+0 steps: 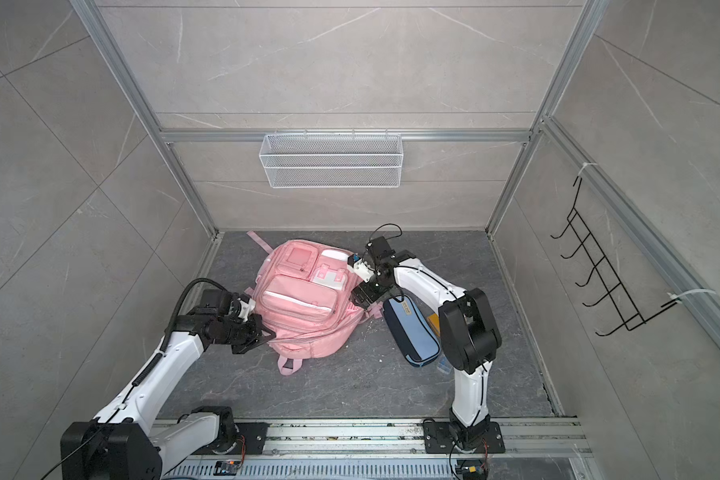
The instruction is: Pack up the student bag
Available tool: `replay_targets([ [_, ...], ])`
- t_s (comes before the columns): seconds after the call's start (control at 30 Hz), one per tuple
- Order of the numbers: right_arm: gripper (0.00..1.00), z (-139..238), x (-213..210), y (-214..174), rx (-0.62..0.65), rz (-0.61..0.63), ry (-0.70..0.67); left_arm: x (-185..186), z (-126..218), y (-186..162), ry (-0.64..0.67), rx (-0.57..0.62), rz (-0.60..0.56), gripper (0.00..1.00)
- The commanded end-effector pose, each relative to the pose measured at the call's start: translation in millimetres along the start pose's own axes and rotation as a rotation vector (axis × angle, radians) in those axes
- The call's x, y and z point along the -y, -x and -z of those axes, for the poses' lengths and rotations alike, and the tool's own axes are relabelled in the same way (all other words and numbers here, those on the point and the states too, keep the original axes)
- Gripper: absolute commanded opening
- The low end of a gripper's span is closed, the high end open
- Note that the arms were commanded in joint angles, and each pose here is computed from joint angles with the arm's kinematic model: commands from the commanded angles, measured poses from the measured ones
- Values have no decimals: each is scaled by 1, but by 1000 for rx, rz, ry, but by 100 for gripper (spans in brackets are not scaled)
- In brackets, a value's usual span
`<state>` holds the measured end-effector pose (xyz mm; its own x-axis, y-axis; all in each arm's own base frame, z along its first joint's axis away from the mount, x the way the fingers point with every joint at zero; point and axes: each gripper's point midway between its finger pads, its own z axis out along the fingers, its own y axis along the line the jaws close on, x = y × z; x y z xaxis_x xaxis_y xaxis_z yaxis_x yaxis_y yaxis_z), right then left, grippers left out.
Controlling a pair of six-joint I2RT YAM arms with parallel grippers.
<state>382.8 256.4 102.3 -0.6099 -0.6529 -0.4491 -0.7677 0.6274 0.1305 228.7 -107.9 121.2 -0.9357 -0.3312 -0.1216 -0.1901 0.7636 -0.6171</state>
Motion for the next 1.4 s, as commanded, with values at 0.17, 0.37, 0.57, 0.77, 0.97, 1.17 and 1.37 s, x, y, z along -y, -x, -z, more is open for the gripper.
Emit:
replay_targets([
  [0.17, 92, -18, 4, 10, -26, 63, 36, 25, 9, 2, -120, 14, 1, 0],
  [0.37, 91, -31, 2, 13, -31, 57, 82, 24, 8, 1, -118, 7, 15, 0],
  [0.57, 88, -41, -2, 23, -32, 35, 136, 22, 5, 1, -107, -12, 17, 0],
  [0.77, 81, -52, -9, 14, -60, 10, 189, 19, 3, 0, -101, -12, 24, 0],
  [0.97, 63, -55, -28, 9, -79, 21, 241, 18, 1, -1, -106, -10, 35, 0],
  [1.17, 57, -62, -53, 4, -97, 38, 267, 17, -2, 1, -107, -15, 40, 0],
  [1.37, 45, -64, -72, -3, -123, 72, 271, 17, -3, 5, -106, 1, 32, 0],
])
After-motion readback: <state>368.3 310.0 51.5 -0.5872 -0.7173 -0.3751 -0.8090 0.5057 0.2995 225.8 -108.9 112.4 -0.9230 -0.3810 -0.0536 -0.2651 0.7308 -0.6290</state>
